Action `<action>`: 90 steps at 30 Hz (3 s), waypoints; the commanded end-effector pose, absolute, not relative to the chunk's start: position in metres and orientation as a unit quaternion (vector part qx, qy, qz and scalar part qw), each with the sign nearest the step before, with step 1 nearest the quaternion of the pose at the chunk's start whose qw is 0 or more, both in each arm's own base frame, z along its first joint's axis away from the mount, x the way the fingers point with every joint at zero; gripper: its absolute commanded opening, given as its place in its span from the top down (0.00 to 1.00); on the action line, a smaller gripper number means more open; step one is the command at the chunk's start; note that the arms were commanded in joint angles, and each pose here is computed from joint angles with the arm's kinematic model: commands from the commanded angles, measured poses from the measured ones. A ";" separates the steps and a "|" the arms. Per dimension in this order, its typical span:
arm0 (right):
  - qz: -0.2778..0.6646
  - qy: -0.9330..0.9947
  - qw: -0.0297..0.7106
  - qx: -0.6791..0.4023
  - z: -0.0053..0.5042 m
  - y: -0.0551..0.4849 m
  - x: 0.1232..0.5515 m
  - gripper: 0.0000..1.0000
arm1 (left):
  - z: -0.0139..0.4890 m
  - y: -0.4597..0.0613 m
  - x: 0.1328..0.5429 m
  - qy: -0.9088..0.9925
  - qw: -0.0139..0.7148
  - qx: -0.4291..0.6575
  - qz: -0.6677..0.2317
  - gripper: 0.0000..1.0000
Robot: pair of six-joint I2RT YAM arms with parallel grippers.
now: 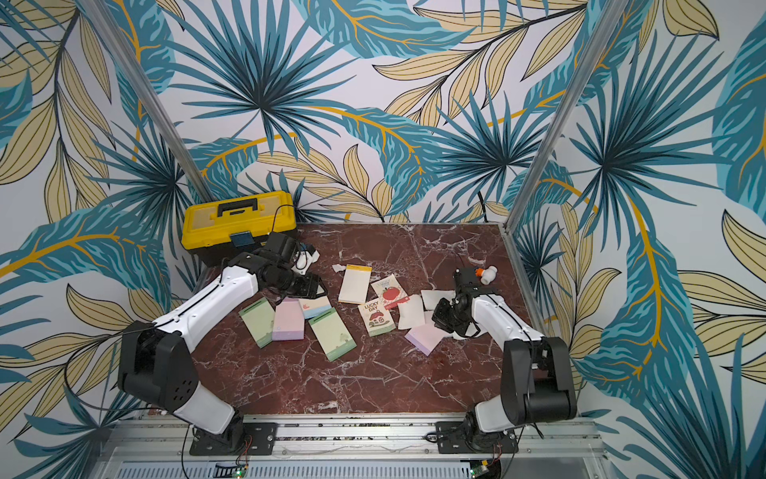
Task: Tear off pages from different memo pads
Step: Move the paper to the center of the board.
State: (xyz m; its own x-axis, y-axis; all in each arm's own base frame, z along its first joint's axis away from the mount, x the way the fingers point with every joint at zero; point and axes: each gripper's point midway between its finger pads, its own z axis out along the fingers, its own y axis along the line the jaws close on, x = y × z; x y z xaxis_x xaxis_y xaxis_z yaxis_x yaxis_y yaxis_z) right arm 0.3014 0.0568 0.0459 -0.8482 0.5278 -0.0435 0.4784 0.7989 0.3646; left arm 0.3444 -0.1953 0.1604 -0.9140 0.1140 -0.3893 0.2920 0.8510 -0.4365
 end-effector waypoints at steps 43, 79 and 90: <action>0.173 0.941 0.103 0.271 0.076 0.001 0.287 0.15 | 0.182 -0.310 0.308 0.907 0.170 0.163 -0.350 0.43; 0.074 0.903 0.095 0.413 0.020 -0.053 0.261 0.01 | 0.185 -0.321 0.303 0.909 0.161 0.157 -0.350 0.43; 0.104 0.909 0.161 0.370 0.065 -0.053 0.277 0.01 | 0.200 -0.297 0.309 0.911 0.198 0.161 -0.323 0.43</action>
State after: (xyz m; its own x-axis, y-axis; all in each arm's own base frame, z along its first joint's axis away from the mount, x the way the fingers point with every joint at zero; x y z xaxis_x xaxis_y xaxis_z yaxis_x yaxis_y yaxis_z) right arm 0.2737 -0.0565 0.0436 -0.6466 0.7457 -0.1610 0.6985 0.6636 0.2678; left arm 0.3022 -0.3123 0.1720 -0.9063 0.1851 -0.3799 0.3846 0.7339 -0.5599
